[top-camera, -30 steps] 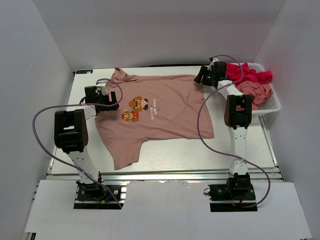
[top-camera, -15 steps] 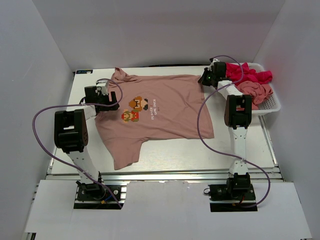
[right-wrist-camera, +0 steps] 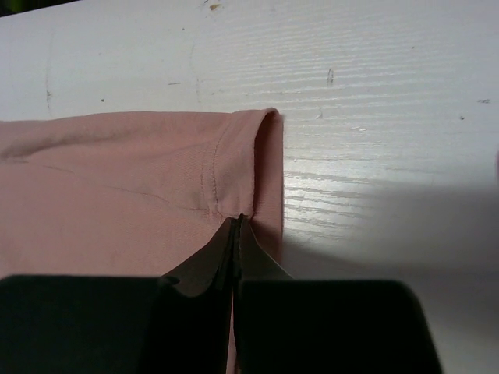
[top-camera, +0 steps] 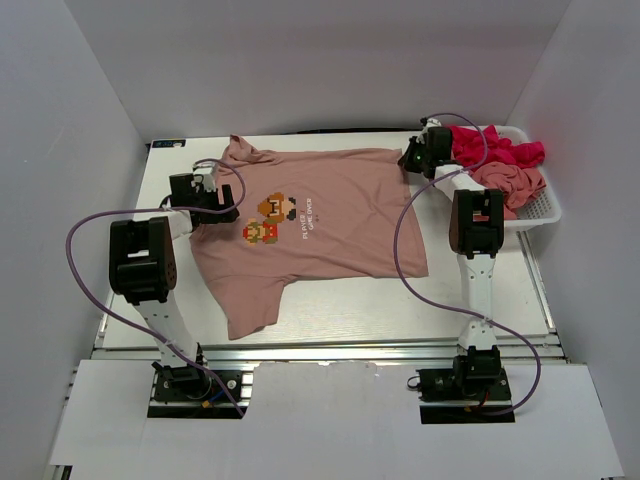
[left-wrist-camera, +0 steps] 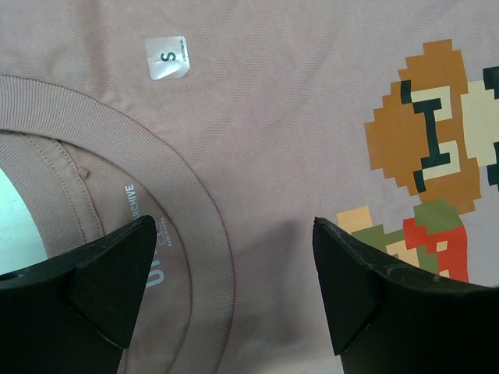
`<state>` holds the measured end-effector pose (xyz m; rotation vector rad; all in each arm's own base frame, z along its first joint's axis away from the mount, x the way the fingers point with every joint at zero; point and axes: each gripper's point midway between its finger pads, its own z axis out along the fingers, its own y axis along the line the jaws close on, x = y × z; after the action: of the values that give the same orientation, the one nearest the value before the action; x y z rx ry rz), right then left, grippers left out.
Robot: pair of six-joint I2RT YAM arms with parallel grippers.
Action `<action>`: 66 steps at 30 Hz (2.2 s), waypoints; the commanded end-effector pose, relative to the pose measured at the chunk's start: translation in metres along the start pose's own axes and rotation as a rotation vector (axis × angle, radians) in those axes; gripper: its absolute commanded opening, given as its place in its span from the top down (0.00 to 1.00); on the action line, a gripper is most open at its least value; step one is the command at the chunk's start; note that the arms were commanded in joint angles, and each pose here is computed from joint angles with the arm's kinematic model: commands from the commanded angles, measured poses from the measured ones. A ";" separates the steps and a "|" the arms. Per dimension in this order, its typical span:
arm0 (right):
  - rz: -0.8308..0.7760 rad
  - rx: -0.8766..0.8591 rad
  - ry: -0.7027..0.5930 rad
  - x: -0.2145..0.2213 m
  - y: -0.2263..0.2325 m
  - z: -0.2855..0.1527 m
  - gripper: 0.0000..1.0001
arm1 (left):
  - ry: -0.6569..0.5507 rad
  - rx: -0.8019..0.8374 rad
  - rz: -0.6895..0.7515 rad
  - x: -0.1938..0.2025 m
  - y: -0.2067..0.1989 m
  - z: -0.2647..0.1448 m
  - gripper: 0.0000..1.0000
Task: Fold and stack the t-shirts
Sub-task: Flatten out the tshirt
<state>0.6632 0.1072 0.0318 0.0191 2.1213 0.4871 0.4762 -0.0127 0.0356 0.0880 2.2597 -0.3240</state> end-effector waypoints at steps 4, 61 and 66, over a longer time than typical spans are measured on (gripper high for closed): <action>-0.070 0.016 -0.189 -0.076 0.005 -0.021 1.00 | -0.018 0.017 -0.001 -0.006 0.001 -0.001 0.10; -0.140 0.147 -0.438 -0.149 0.155 -0.272 0.11 | -0.004 0.045 0.203 -0.079 -0.068 -0.236 0.02; -0.012 0.189 -0.349 -0.051 0.144 -0.298 0.11 | 0.337 0.031 0.266 0.027 -0.051 -0.242 0.02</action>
<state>0.4507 0.1462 0.3659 0.0333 1.5712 0.3265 0.3411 -0.0045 0.2762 0.3697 2.1098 -0.1503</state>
